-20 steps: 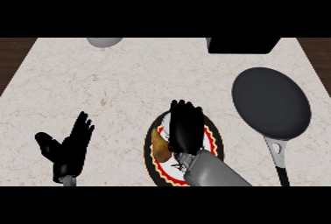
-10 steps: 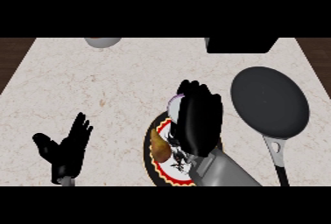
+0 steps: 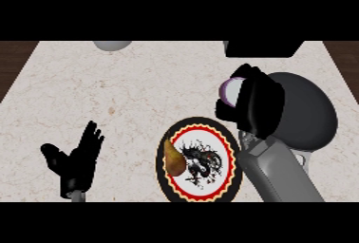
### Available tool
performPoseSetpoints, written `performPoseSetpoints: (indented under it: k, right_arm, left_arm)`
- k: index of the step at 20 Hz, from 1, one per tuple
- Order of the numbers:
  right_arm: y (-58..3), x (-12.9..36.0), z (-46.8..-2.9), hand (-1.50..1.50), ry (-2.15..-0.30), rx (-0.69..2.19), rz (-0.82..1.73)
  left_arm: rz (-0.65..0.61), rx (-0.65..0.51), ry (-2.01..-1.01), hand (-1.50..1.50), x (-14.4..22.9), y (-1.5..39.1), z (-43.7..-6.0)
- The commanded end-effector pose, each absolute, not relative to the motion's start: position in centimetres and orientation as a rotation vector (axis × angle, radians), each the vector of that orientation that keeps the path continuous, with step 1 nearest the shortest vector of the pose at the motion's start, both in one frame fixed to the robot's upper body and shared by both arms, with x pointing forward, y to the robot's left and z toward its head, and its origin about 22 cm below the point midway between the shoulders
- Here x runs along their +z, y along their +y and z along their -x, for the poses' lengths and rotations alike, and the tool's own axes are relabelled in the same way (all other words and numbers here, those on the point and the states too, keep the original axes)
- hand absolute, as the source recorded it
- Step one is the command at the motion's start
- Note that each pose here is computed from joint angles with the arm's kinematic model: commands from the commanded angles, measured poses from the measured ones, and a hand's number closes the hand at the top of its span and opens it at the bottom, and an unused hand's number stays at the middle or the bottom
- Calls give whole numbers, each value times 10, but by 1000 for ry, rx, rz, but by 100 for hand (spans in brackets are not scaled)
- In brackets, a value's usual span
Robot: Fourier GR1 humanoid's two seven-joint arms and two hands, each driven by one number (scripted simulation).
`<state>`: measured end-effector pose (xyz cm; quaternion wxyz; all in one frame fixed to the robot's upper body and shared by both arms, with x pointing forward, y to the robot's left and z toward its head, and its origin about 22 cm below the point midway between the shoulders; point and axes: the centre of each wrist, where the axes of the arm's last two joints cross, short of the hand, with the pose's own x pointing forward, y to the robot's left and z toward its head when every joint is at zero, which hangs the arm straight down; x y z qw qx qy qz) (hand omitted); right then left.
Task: Pick the can from the plate and place it in the pan
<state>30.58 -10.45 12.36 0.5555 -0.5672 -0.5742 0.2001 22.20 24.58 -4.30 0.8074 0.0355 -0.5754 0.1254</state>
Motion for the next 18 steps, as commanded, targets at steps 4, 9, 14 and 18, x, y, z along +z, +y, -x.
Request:
performPoseSetpoints:
  k: [4, 9, 14, 18]
  right_arm:
    - [-165, 91, -349, 150, -1292, 418, 1453]
    - [-253, 78, -375, 150, -1254, 378, 1488]
    - [-309, 51, -386, 150, -1263, 310, 1441]
    - [-325, 42, -401, 150, -1263, 300, 1439]
  left_arm:
    - [-51, 254, -1235, 0, -42, 252, -218]
    - [-65, 238, -1238, 0, -47, 245, -225]
    - [-50, 240, -1251, 0, -39, 248, -216]
    - [-39, 221, -1249, 0, -41, 238, -238]
